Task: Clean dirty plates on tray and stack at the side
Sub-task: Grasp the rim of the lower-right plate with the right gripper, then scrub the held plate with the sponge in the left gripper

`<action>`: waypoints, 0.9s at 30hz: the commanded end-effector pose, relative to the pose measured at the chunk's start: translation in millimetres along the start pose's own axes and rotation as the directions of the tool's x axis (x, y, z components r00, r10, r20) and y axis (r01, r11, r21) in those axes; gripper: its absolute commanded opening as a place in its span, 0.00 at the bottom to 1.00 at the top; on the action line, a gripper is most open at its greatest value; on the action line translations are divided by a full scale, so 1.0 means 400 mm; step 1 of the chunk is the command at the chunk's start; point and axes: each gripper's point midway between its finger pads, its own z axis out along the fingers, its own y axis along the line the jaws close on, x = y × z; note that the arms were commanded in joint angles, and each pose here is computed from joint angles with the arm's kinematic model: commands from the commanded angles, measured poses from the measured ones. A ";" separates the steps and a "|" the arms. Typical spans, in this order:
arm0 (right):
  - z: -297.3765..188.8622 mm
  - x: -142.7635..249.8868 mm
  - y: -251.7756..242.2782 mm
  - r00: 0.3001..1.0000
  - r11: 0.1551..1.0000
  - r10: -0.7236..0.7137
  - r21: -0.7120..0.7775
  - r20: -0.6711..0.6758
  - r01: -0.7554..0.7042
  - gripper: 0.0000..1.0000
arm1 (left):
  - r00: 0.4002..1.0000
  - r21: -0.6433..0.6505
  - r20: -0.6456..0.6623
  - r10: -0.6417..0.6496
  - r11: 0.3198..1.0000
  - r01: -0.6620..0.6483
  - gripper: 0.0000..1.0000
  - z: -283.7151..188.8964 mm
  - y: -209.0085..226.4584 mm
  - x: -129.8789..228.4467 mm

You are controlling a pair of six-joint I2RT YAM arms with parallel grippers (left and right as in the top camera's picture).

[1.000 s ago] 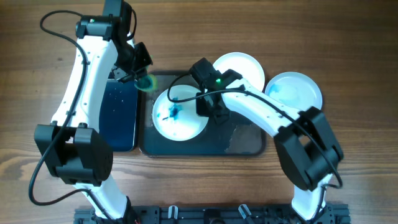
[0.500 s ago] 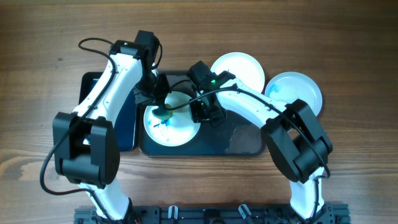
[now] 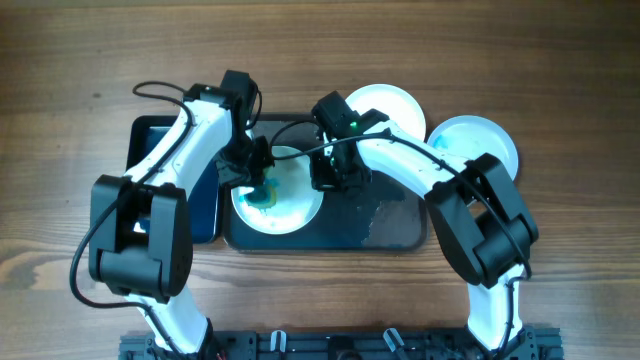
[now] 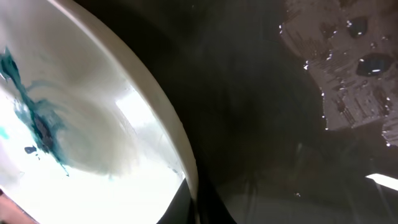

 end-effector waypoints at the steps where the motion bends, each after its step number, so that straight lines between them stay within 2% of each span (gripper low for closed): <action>1: 0.042 0.012 -0.027 0.999 1.000 0.024 0.005 -0.047 -0.024 0.04 | 1.000 -0.010 0.005 -0.008 1.000 0.008 0.04 0.036 0.019 0.015; 6: 0.041 0.006 -0.025 0.999 1.000 0.021 0.000 -0.037 -0.021 0.04 | 1.000 -0.058 0.015 -0.013 0.998 0.014 0.04 0.126 0.053 0.046; 9: 0.040 0.005 -0.025 0.999 1.000 0.023 -0.003 -0.038 -0.024 0.04 | 0.984 -0.223 0.157 -0.090 0.967 0.124 0.04 0.164 0.130 0.029; 10: 0.041 0.005 -0.025 0.999 1.000 0.023 -0.003 -0.038 -0.023 0.04 | 0.977 -0.242 0.186 -0.101 0.959 0.145 0.04 0.162 0.138 0.022; 17: 0.041 0.003 -0.024 0.999 1.000 0.022 -0.006 -0.035 -0.022 0.04 | 0.968 -0.224 0.236 -0.086 0.965 0.140 0.04 0.120 0.090 -0.012; 18: 0.041 0.003 -0.024 0.999 1.000 0.022 -0.006 -0.035 -0.022 0.04 | 0.967 -0.206 0.244 -0.074 0.970 0.126 0.04 0.108 0.072 -0.025; 20: 0.041 0.004 -0.024 0.999 1.000 0.022 -0.005 -0.036 -0.022 0.04 | 0.977 -0.132 0.197 0.077 0.990 -0.051 0.04 0.098 0.009 -0.030; 22: 0.041 0.005 -0.024 0.999 1.000 0.023 -0.004 -0.037 -0.023 0.04 | 0.960 -0.070 0.161 0.229 0.973 -0.220 0.04 0.095 -0.034 -0.021; 24: 0.041 0.005 -0.024 0.999 1.000 0.022 -0.004 -0.037 -0.023 0.05 | 0.955 -0.148 0.175 0.241 0.965 -0.216 0.04 0.091 -0.002 -0.033; 26: 0.041 0.004 -0.024 0.999 1.000 0.022 -0.004 -0.037 -0.023 0.04 | 0.952 -0.298 0.245 0.181 0.949 -0.104 0.04 0.070 0.067 -0.064; 27: 0.041 0.005 -0.024 0.999 1.000 0.023 -0.004 -0.037 -0.023 0.04 | 0.950 -0.325 0.263 0.166 0.943 -0.074 0.04 0.064 0.080 -0.069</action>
